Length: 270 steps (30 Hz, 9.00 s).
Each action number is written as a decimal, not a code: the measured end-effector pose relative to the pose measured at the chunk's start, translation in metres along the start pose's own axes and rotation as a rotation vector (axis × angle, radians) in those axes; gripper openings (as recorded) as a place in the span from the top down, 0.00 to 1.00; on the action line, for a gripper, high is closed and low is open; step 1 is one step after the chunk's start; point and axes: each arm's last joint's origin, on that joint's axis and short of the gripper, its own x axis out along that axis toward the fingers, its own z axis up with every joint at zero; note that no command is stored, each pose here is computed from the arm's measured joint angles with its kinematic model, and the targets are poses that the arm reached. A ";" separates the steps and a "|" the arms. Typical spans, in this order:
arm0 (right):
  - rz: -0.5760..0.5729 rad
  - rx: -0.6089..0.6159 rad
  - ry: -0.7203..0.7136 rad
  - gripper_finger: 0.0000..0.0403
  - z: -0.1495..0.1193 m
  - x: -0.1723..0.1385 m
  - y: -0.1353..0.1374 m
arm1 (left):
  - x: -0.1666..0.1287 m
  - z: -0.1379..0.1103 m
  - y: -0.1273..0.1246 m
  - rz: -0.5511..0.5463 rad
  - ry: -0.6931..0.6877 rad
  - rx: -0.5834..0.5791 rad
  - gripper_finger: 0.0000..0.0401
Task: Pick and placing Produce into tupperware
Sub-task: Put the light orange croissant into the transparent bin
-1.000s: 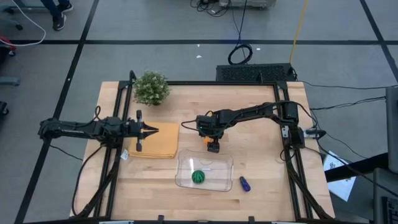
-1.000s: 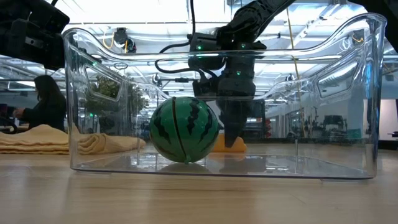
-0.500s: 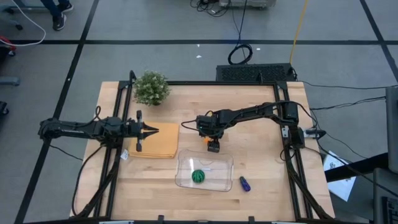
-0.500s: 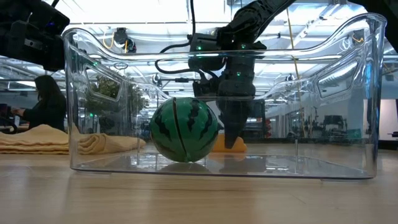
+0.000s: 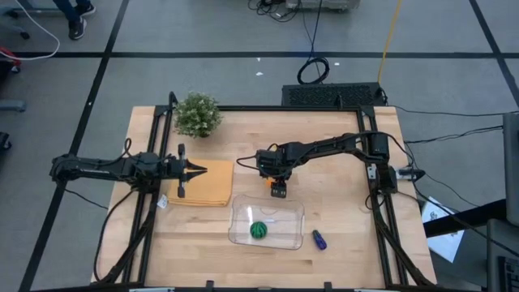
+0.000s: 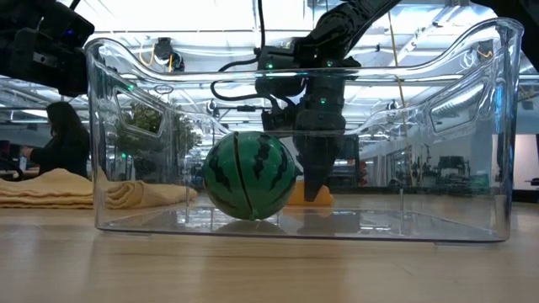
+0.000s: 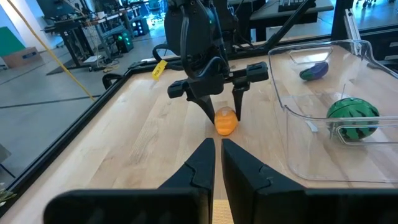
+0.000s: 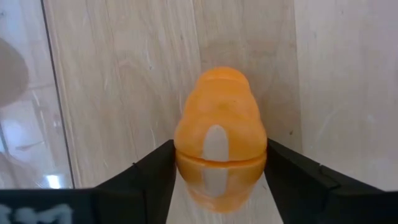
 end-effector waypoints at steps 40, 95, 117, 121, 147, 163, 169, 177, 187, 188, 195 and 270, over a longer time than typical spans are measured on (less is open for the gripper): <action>0.000 -0.028 -0.052 0.47 0.022 -0.046 0.009 | 0.000 0.000 0.000 0.000 0.004 0.001 0.92; 0.022 0.003 -0.148 0.47 0.004 -0.121 0.035 | 0.000 0.000 0.000 0.000 0.003 0.001 0.92; 0.000 -0.009 -0.101 0.47 0.002 -0.161 0.060 | 0.000 0.000 0.000 0.000 0.003 0.001 0.92; -0.001 -0.002 -0.090 0.47 0.001 -0.161 0.060 | 0.000 0.000 0.000 0.000 0.000 0.001 0.92; 0.038 -0.047 -0.115 0.47 -0.013 -0.182 0.098 | 0.000 0.000 0.000 0.002 -0.004 -0.001 0.92; 0.063 -0.065 -0.148 0.47 -0.014 -0.191 0.115 | 0.000 0.000 0.000 0.011 -0.002 -0.001 0.92; 0.073 -0.079 -0.157 0.47 -0.016 -0.190 0.126 | 0.000 0.000 0.000 0.011 -0.002 -0.003 0.92; 0.060 -0.082 -0.188 0.47 -0.015 -0.190 0.131 | 0.000 0.000 0.000 0.011 -0.002 -0.004 0.92; 0.054 -0.084 -0.156 0.47 -0.011 -0.165 0.131 | 0.000 0.000 0.000 0.011 0.000 -0.003 0.92; 0.052 -0.087 -0.153 0.47 -0.011 -0.162 0.131 | 0.000 0.000 0.000 0.011 0.000 -0.003 0.92; 0.057 -0.081 -0.165 0.47 -0.010 -0.142 0.129 | 0.000 0.000 0.000 0.011 0.001 -0.004 0.92; 0.075 -0.092 -0.185 0.47 -0.021 -0.084 0.132 | 0.000 -0.001 0.000 0.010 0.006 -0.003 0.92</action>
